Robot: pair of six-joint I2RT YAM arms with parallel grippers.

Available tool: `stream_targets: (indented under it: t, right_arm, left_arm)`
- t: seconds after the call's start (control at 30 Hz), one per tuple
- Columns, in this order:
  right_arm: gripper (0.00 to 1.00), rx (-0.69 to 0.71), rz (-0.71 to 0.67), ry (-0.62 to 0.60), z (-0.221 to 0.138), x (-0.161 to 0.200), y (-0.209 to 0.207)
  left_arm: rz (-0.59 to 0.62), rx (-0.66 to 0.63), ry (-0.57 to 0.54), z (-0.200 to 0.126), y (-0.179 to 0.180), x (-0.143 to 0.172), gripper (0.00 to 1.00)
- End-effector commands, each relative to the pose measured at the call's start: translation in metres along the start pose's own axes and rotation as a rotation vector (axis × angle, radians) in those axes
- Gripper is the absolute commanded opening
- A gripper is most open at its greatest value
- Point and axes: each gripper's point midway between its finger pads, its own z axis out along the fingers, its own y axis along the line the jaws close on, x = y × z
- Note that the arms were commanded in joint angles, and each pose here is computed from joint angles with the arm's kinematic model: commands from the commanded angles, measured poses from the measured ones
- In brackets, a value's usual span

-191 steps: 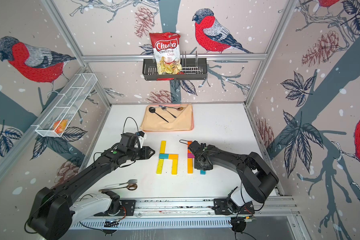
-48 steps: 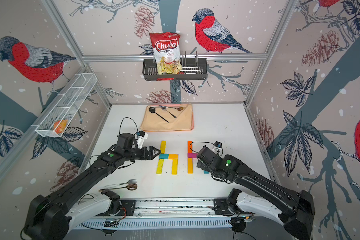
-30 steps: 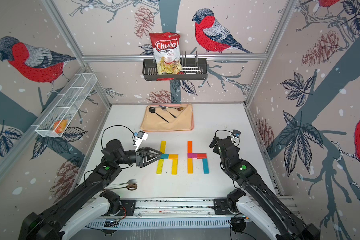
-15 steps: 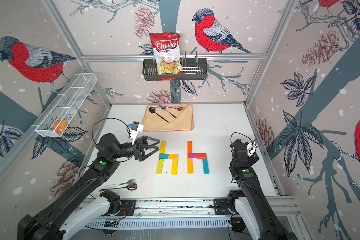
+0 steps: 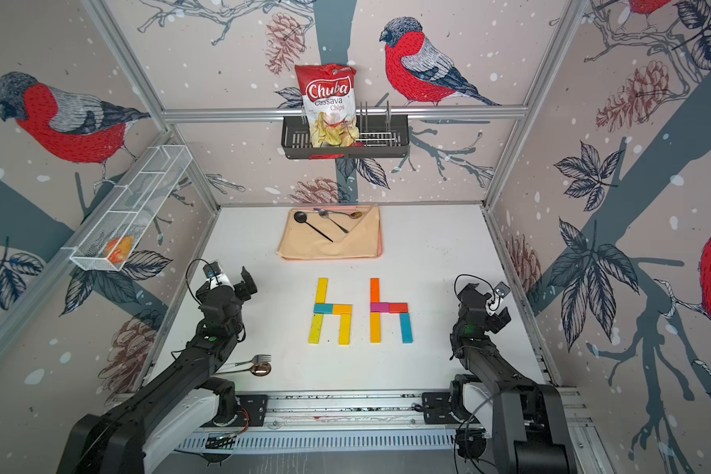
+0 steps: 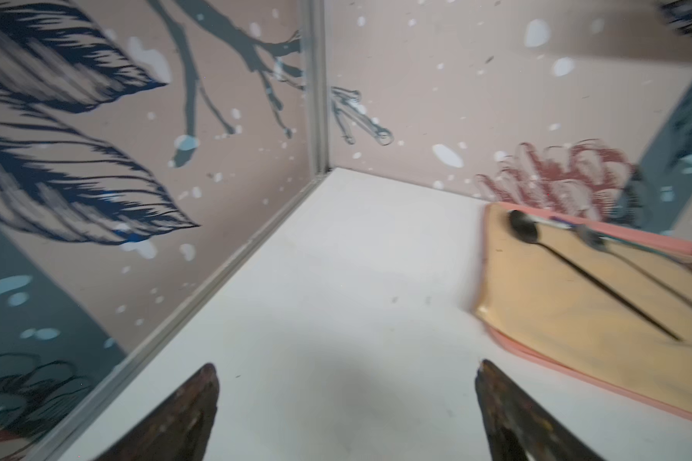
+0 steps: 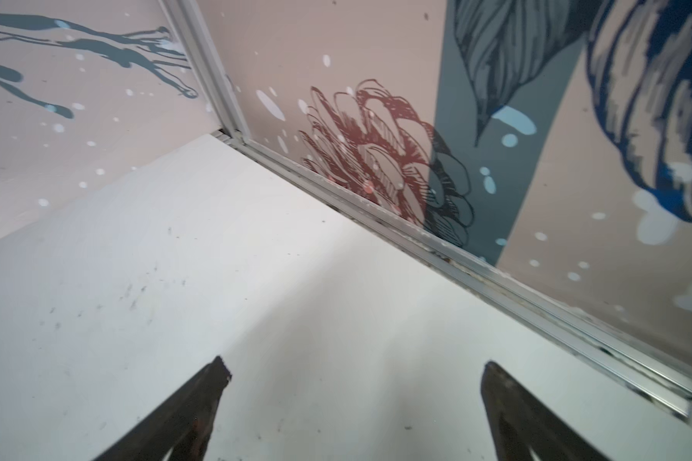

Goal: Assemble the letter h with building blocks
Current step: Reset both arms

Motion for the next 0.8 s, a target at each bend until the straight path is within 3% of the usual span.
stream_targets:
  t: [0.0, 0.1, 0.17, 0.2, 0.23, 0.37, 0.4, 0.5, 0.77]
  right_arm:
    - [1.00, -0.228, 0.063, -0.209, -0.006, -0.050, 0.040]
    - [1.00, -0.298, 0.082, -0.258, -0.006, -0.048, 0.048]
    - [1.00, -0.426, -0.004, -0.283, -0.016, -0.041, 0.070]
    - [1.00, -0.447, -0.039, -0.286, -0.016, -0.037, 0.080]
    - [1.00, -0.429, -0.051, -0.303, -0.015, -0.037, 0.081]
    - [1.00, -0.410, -0.103, -0.149, 0.013, -0.021, 0.096]
    - [1.00, -0.414, -0.116, -0.157, 0.014, -0.022, 0.100]
    - [1.00, -0.413, -0.104, -0.191, 0.009, -0.024, 0.097]
    - [1.00, -0.391, -0.132, -0.192, 0.009, -0.023, 0.101]
  left_arm:
    - [-0.078, -0.027, -0.140, 0.007, 0.008, -0.026, 0.98]
    - [-0.064, 0.016, -0.150, 0.012, -0.001, -0.016, 0.98]
    - [-0.111, -0.018, -0.201, 0.013, 0.006, -0.017, 0.98]
    - [-0.069, 0.003, -0.224, 0.014, 0.001, -0.018, 0.98]
    - [-0.059, 0.024, -0.224, 0.018, -0.005, -0.014, 0.98]
    - [0.067, 0.197, -0.221, 0.030, -0.046, 0.007, 0.98]
    - [0.099, 0.186, -0.212, 0.032, -0.050, 0.009, 0.98]
    - [0.039, 0.149, -0.132, 0.047, -0.039, 0.014, 0.99]
    - [0.031, 0.147, -0.148, 0.048, -0.037, 0.012, 0.98]
